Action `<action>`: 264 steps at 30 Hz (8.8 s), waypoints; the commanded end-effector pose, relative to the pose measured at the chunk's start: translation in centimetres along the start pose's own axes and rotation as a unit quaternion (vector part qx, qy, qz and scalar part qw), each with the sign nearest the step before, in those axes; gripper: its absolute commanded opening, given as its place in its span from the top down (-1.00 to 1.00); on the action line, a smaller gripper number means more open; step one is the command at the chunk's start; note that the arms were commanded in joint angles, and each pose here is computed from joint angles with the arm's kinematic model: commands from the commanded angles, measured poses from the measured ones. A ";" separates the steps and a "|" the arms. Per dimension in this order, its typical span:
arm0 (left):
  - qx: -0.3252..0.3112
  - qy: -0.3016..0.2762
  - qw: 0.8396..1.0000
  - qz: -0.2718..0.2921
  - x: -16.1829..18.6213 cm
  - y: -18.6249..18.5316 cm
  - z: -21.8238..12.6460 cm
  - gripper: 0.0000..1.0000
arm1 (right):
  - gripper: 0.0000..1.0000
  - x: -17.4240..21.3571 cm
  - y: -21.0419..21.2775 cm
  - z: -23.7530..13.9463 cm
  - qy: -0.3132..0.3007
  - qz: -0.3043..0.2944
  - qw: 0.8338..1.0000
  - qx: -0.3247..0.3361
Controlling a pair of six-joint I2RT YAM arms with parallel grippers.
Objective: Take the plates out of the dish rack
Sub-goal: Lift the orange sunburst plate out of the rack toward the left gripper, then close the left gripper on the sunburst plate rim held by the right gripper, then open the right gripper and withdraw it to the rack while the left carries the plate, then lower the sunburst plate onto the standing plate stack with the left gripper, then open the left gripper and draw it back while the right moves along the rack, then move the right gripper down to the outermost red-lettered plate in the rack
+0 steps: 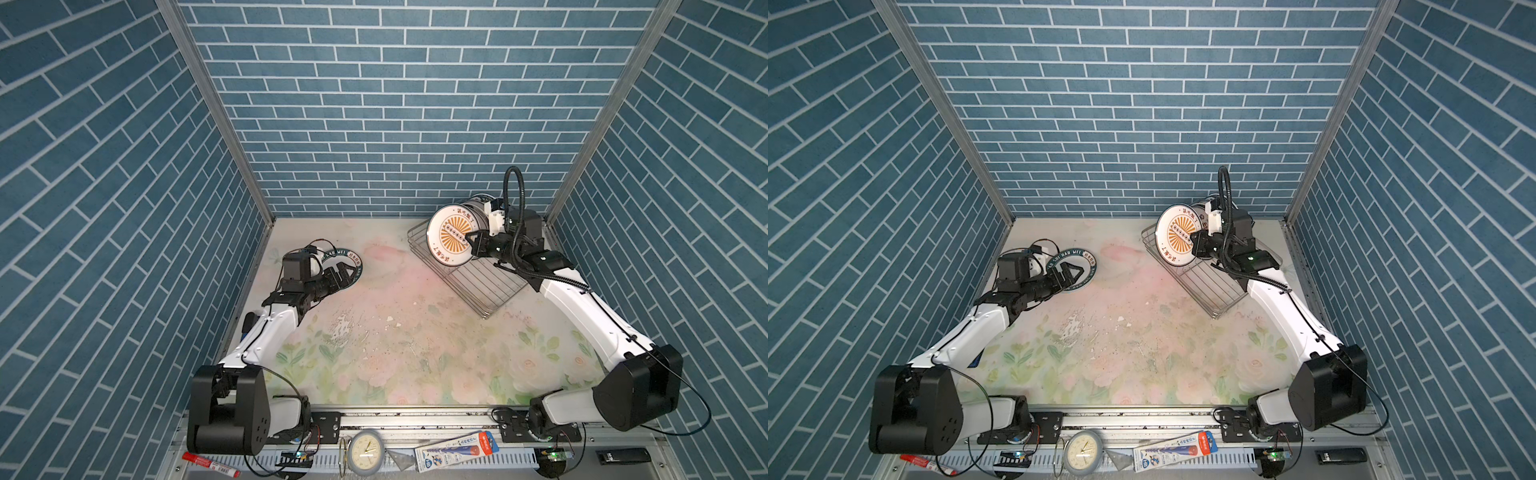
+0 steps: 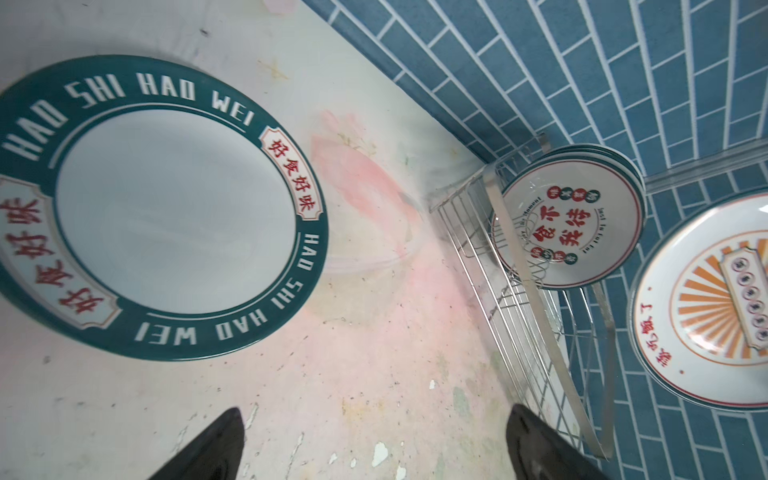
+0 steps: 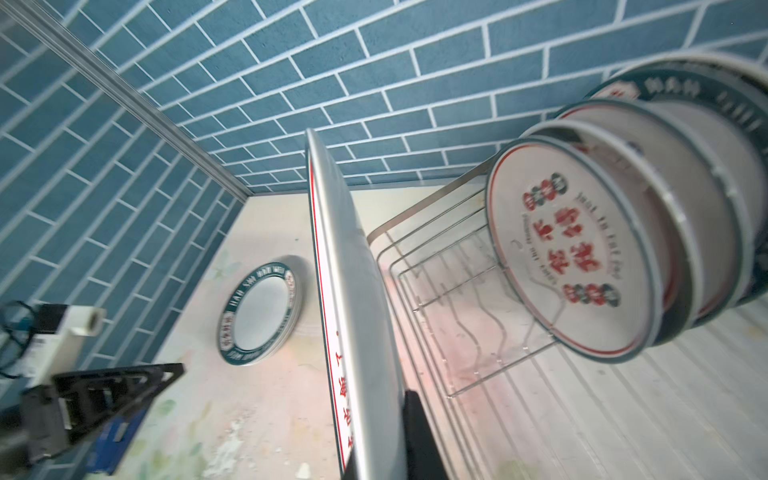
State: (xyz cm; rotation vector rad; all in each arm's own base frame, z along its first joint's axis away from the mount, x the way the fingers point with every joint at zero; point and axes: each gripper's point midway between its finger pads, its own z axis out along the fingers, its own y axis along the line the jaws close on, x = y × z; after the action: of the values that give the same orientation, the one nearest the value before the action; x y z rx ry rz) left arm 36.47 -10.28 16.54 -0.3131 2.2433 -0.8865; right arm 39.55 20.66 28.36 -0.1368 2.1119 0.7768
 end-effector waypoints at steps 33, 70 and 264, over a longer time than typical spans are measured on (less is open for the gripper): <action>0.170 0.015 0.985 -0.013 0.8 -7.7 3.9 -0.44 | 1.00 9.2 11.2 10.8 0.134 0.227 0.938 -0.227; 0.140 0.044 0.988 -0.043 1.1 -7.0 3.2 1.00 | 0.15 11.0 12.3 12.4 0.159 0.207 0.935 -0.240; -0.174 0.056 0.983 0.003 0.8 5.9 -2.3 -0.99 | -0.93 0.2 -13.3 3.7 0.138 -0.174 0.949 0.225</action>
State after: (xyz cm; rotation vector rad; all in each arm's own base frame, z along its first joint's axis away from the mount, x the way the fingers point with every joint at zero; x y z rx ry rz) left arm 34.67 -5.02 13.27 -0.4345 2.5078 -0.5410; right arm 45.74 12.03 19.06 -0.3531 2.4166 0.0528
